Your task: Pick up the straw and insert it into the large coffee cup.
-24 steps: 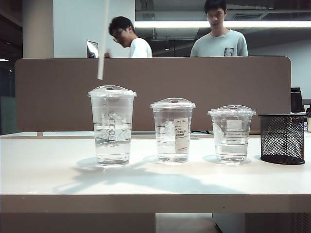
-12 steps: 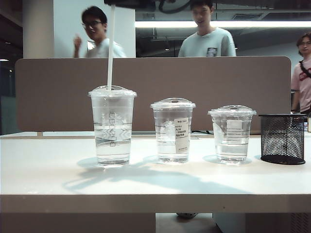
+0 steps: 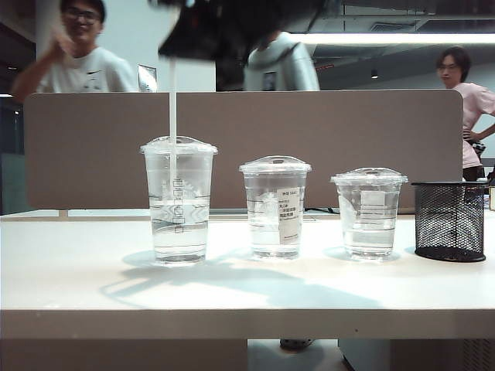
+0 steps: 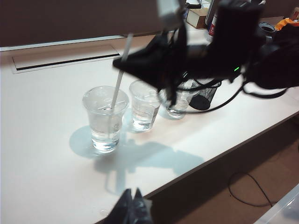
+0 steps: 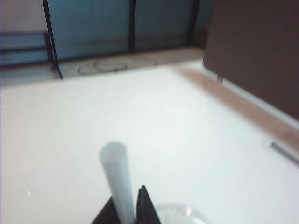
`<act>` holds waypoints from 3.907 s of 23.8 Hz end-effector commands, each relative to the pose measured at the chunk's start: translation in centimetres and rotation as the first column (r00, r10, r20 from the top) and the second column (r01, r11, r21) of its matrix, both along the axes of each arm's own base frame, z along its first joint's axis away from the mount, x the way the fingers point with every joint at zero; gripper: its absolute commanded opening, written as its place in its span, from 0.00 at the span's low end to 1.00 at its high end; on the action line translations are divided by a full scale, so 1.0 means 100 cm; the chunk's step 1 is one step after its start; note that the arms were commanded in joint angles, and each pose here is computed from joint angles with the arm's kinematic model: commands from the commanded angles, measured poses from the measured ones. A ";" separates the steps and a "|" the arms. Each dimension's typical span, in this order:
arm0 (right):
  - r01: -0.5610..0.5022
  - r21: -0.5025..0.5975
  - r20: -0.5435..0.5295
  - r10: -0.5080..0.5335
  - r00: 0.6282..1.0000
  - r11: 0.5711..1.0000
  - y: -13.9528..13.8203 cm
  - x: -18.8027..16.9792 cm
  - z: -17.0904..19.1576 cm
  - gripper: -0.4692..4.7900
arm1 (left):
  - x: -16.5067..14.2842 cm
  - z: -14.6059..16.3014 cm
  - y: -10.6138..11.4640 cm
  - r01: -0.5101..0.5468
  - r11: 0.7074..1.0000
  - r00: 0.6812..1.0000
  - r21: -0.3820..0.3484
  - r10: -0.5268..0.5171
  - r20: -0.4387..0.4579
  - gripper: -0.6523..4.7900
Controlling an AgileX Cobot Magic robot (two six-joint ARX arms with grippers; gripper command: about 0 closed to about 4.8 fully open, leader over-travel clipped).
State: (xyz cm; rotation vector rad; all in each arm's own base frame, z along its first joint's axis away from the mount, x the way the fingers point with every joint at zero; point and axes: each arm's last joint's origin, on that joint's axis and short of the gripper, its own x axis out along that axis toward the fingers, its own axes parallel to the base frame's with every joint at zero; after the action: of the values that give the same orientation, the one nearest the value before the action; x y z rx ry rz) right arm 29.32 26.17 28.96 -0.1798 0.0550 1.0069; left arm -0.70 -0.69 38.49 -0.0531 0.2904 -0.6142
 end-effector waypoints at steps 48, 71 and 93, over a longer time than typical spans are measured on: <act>0.220 0.084 0.230 -0.234 0.945 0.972 -0.117 -0.119 0.117 0.08 | 0.005 0.011 -0.001 -0.035 0.999 0.991 -0.031 0.038 0.125 0.11; 0.373 0.198 0.115 -0.399 0.910 0.907 -0.204 -0.218 -0.043 0.08 | 0.125 -0.144 -0.038 -0.096 0.974 0.967 -0.204 0.140 0.213 0.11; 0.313 -0.148 -0.207 -0.339 0.918 0.938 -0.198 -0.215 -0.150 0.08 | 0.129 -0.207 -0.040 -0.130 0.983 0.991 -0.127 0.134 0.027 0.11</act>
State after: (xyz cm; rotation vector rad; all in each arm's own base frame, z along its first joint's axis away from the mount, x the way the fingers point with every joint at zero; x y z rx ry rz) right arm 7.82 6.39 14.00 -0.1502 0.3320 0.6834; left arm 12.17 -4.62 17.57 -0.1837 0.2258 -0.4963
